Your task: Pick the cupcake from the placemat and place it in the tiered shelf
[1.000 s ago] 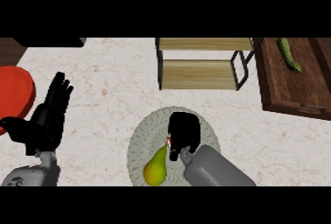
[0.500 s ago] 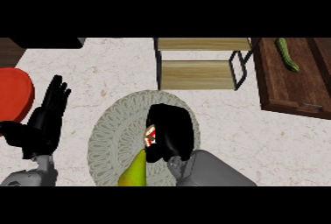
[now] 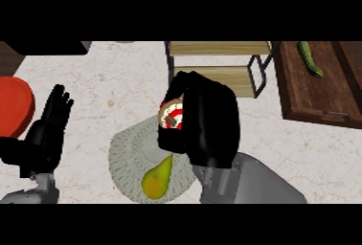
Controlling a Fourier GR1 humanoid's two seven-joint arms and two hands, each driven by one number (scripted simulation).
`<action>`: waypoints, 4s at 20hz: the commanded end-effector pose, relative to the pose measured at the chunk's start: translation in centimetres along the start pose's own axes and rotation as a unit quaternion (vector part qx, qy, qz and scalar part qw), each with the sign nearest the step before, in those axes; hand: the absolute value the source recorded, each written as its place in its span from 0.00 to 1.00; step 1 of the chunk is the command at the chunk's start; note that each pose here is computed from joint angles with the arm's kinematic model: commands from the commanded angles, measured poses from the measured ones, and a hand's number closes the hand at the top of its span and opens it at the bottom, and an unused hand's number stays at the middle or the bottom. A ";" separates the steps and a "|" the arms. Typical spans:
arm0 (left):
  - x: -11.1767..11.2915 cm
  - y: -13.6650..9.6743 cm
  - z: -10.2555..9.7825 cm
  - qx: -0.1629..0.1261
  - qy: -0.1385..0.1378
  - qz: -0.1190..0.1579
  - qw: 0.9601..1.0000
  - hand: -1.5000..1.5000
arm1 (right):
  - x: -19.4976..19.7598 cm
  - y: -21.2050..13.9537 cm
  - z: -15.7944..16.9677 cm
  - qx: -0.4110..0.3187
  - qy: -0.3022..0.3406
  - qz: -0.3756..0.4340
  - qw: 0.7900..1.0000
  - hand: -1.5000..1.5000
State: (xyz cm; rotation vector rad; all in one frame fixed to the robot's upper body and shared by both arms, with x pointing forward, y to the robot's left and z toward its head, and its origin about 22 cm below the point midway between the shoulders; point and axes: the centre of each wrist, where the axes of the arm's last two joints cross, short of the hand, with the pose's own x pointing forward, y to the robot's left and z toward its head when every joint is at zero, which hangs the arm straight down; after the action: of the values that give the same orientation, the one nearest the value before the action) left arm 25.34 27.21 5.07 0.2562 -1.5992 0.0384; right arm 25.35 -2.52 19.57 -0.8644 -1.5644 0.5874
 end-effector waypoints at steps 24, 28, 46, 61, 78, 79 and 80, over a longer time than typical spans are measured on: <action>-0.4 -0.4 0.5 -0.014 -0.001 0.005 1.000 0.50 | -8.8 1.9 -11.6 -0.129 0.105 -0.020 0.986 1.00; 0.2 -0.3 -0.8 -0.007 -0.018 0.005 1.000 0.50 | -10.8 -0.6 -16.0 -0.142 0.103 -0.032 0.984 1.00; 0.5 0.6 -0.5 -0.022 0.006 0.013 1.000 0.50 | -12.7 2.0 -19.5 -0.103 0.116 -0.116 0.981 0.00; 0.0 -0.7 -0.1 0.006 0.006 0.002 1.000 0.50 | -13.3 -7.5 -19.0 -0.218 0.108 -0.229 0.943 0.00; 0.8 0.2 -1.0 0.003 -0.008 0.008 1.000 0.50 | -23.1 -18.8 -4.7 -0.213 0.151 -0.237 0.936 0.00; 1.3 -0.4 -0.6 0.004 -0.007 0.000 1.000 0.50 | -23.7 -20.0 -4.2 -0.211 0.146 -0.247 0.934 0.00; 0.4 0.5 0.6 -0.004 0.009 0.010 1.000 0.50 | -24.2 -19.4 -5.5 -0.215 0.148 -0.251 0.932 0.00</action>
State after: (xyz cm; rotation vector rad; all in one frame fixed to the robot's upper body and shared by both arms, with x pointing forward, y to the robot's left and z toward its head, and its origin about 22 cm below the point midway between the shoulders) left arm 25.48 27.50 5.48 0.2561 -1.5992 0.0519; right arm 29.11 -32.53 20.87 -0.7958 -1.5562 -0.2561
